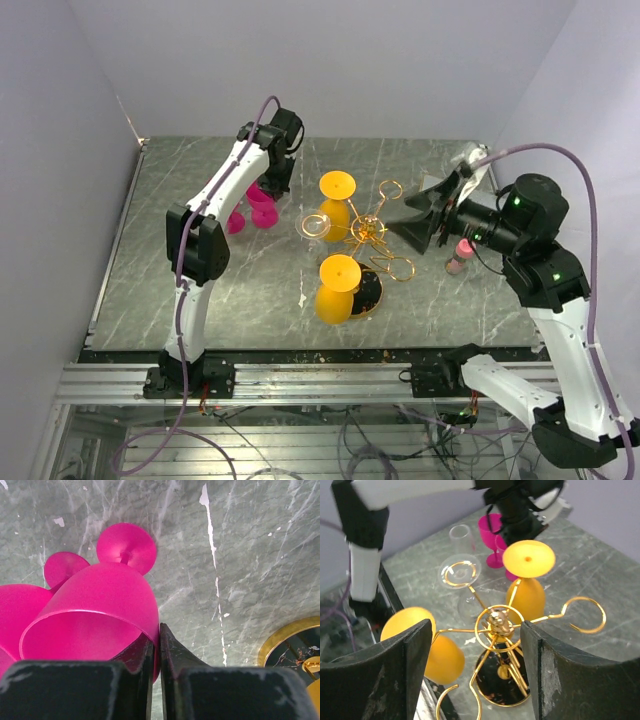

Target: Take the wine glass off the wine glass rack

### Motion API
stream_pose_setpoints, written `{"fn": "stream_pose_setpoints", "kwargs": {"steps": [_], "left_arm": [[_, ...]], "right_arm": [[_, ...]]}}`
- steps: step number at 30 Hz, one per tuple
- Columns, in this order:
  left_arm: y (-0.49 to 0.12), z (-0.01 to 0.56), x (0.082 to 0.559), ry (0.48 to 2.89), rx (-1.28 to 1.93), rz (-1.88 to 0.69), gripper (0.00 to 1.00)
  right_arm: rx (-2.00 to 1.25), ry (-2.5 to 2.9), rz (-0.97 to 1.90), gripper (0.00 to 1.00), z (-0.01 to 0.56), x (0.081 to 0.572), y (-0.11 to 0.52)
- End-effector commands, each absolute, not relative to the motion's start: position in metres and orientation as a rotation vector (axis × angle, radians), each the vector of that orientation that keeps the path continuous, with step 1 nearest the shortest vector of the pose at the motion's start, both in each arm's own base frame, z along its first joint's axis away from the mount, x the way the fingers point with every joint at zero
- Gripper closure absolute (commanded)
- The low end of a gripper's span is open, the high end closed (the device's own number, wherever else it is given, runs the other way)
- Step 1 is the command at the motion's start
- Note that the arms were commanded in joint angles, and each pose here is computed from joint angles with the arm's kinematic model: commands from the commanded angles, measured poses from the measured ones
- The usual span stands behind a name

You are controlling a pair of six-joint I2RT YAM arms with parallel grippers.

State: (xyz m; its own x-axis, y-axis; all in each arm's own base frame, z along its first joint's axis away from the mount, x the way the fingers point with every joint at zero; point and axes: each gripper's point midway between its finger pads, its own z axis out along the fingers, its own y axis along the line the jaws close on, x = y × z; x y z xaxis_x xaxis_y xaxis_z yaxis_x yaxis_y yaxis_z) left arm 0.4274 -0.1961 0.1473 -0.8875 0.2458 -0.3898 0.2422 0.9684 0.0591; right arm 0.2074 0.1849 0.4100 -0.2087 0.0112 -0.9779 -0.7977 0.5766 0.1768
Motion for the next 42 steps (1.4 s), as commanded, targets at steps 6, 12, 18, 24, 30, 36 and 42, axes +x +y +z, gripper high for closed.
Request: {"fn": "stream_pose_setpoints", "kwargs": {"steps": [6,12,18,24,30,36,42], "left_arm": [[-0.198,0.152,0.427,2.697,0.391,0.030,0.68],[-0.201,0.176,0.427,2.635,0.367,-0.006,0.53],[-0.204,0.209,0.415,2.580,0.357,-0.071,0.44],[-0.207,0.250,0.394,2.490,0.326,-0.188,0.38],[-0.205,0.288,0.366,2.407,0.307,-0.268,0.36],[-0.202,0.312,0.340,2.350,0.293,-0.351,0.36],[-0.194,0.327,0.323,2.316,0.279,-0.363,0.35]], "right_arm": [[-1.383,1.171,0.600,0.26,0.387,0.155,0.214],[-1.774,0.889,0.509,0.24,0.347,0.125,0.235],[-1.912,0.745,0.472,0.30,0.316,0.111,0.252],[-1.916,0.663,0.419,0.42,0.306,0.115,0.264],[-1.897,0.629,0.414,0.46,0.305,0.117,0.272],[-1.883,0.601,0.432,0.52,0.310,0.116,0.277],[-1.876,0.595,0.467,0.62,0.316,0.111,0.280]]}}
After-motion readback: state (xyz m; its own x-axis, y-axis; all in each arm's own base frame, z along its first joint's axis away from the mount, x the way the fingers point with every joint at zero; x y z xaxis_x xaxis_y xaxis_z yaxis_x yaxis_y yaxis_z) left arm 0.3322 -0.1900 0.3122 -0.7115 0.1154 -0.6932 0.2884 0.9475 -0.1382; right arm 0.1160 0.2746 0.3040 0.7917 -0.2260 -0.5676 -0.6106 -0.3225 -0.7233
